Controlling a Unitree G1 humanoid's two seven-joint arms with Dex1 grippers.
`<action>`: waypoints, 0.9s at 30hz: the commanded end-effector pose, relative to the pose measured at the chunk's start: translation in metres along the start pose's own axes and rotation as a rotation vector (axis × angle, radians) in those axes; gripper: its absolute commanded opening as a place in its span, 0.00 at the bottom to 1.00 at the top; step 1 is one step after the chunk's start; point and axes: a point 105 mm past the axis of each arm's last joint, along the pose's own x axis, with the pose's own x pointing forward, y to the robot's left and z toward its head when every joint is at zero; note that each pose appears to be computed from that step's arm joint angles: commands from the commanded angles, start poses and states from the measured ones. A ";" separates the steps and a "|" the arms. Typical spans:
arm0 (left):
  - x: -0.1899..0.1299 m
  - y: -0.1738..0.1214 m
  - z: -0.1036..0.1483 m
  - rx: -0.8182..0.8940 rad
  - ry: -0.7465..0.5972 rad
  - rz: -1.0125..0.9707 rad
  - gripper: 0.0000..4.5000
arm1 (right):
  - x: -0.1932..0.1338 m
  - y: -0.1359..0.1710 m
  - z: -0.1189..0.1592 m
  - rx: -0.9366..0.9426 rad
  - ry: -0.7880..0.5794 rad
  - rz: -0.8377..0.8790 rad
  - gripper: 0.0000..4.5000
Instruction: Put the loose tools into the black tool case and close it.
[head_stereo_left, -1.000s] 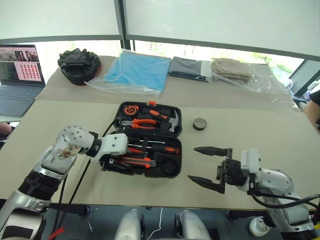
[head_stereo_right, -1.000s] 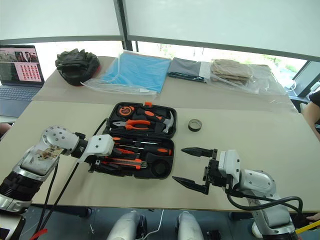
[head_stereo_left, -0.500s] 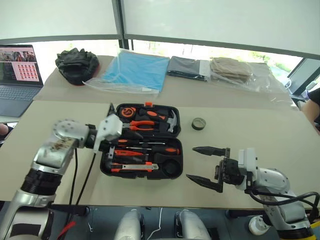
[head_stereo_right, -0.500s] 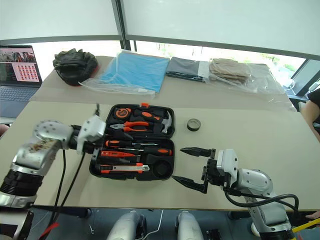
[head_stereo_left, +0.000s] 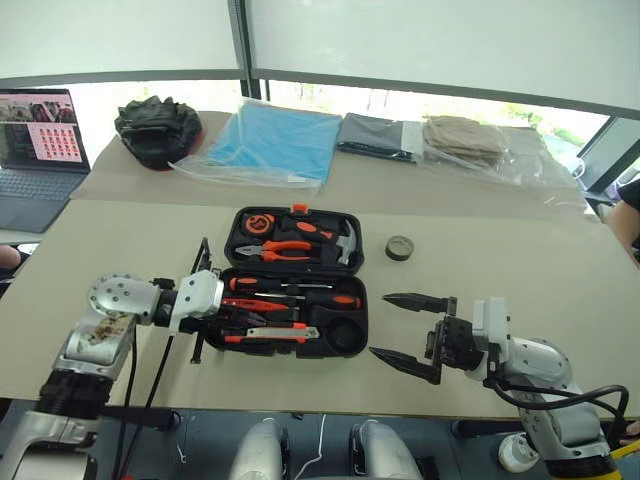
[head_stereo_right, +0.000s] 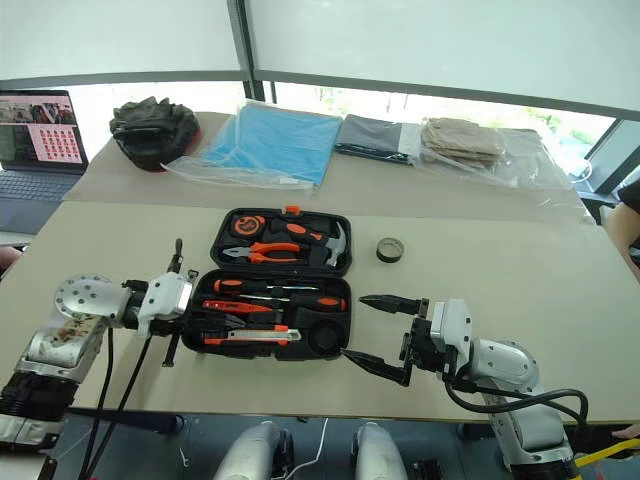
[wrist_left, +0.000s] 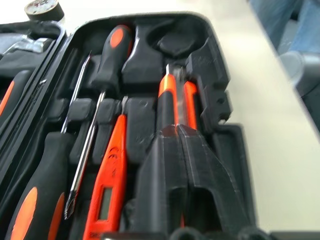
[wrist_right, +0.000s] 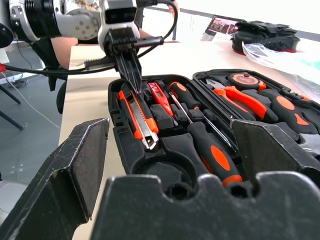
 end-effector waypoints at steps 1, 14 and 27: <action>0.003 -0.002 -0.004 0.014 0.016 0.006 0.01 | 0.001 -0.001 0.007 -0.036 -0.024 0.004 1.00; 0.020 -0.028 -0.045 -0.169 0.143 0.008 0.01 | 0.001 -0.001 0.009 -0.037 -0.027 -0.001 1.00; 0.000 -0.008 -0.015 -0.169 -0.089 0.191 0.01 | -0.024 -0.010 0.013 -0.056 0.018 -0.086 1.00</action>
